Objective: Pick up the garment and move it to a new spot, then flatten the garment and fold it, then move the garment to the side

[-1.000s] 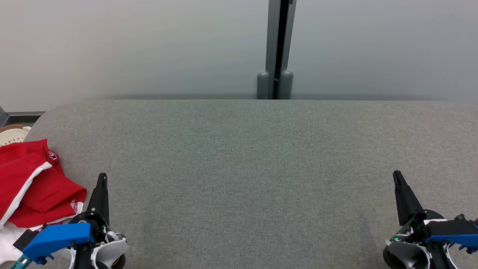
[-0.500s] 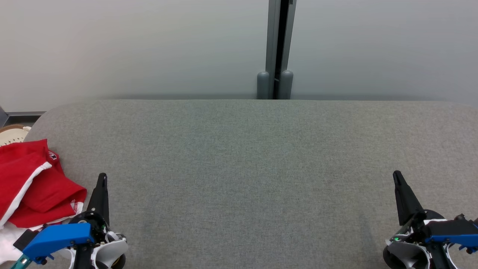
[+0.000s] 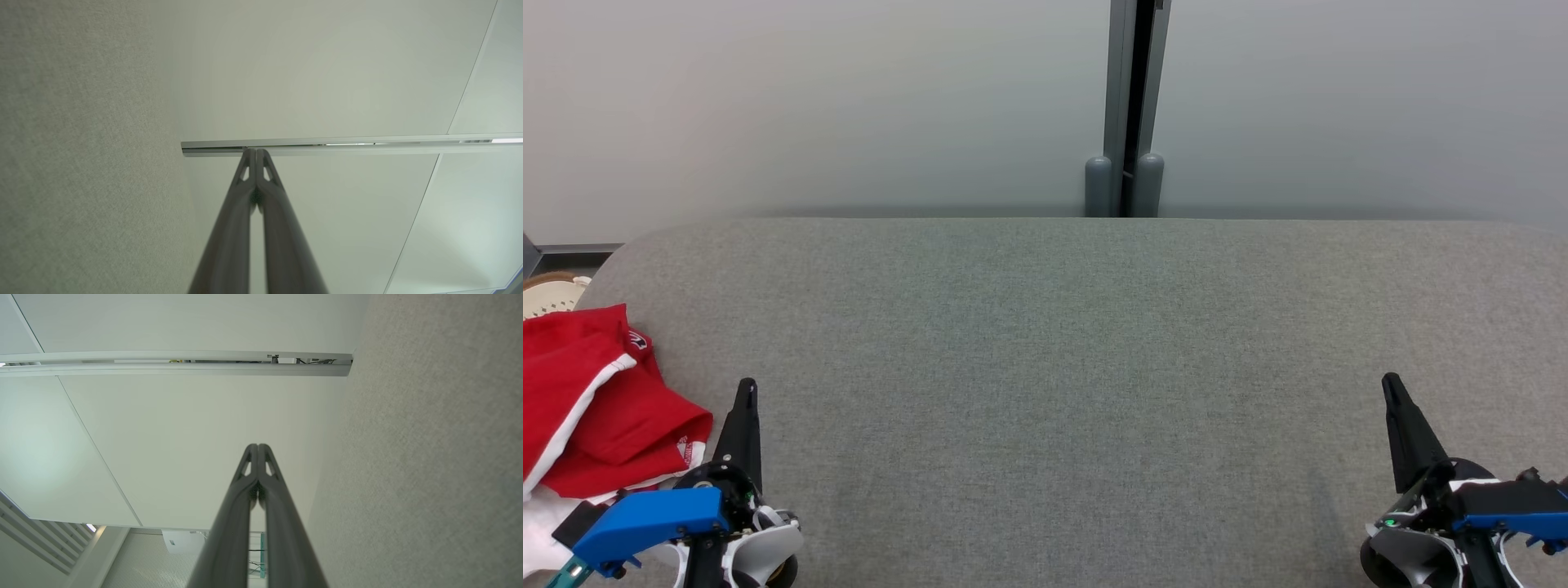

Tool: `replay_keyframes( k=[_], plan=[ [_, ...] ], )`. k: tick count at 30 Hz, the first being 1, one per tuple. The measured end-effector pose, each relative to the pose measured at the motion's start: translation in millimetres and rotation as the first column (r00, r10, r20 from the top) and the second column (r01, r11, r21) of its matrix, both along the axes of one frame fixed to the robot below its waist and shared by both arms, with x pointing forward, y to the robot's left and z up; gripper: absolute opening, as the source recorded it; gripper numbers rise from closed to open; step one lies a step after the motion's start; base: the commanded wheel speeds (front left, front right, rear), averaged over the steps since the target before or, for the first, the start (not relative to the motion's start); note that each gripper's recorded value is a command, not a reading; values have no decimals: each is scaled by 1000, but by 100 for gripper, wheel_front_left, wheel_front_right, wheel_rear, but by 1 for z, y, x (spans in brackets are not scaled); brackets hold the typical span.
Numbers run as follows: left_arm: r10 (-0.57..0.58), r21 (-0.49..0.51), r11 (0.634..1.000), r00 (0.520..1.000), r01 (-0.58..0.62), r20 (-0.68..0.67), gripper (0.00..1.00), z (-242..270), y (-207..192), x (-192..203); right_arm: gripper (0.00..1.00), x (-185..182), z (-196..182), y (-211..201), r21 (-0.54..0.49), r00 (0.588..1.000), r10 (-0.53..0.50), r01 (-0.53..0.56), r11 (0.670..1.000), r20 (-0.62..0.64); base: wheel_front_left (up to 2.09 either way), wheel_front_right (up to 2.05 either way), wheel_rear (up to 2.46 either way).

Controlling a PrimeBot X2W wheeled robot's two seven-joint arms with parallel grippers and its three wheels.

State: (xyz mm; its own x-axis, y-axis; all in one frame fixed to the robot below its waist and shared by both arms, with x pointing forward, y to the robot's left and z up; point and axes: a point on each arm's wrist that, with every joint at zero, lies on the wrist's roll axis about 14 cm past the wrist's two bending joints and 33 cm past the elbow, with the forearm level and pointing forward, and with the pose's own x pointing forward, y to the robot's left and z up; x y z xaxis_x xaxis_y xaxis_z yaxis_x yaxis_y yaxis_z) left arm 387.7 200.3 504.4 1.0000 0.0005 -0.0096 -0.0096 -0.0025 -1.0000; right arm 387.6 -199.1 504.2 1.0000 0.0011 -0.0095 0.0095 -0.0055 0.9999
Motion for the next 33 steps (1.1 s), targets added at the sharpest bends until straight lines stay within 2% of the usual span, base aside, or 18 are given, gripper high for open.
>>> replay_keyframes(
  k=[33],
  plan=[
    [0, 0, 1000, 1000, 0, 0, 0, 0, 0, 0, 0, 0, 0, 0, 0, 1000, 0, 0, 1000, 0, 0, 0, 0]
  ],
)
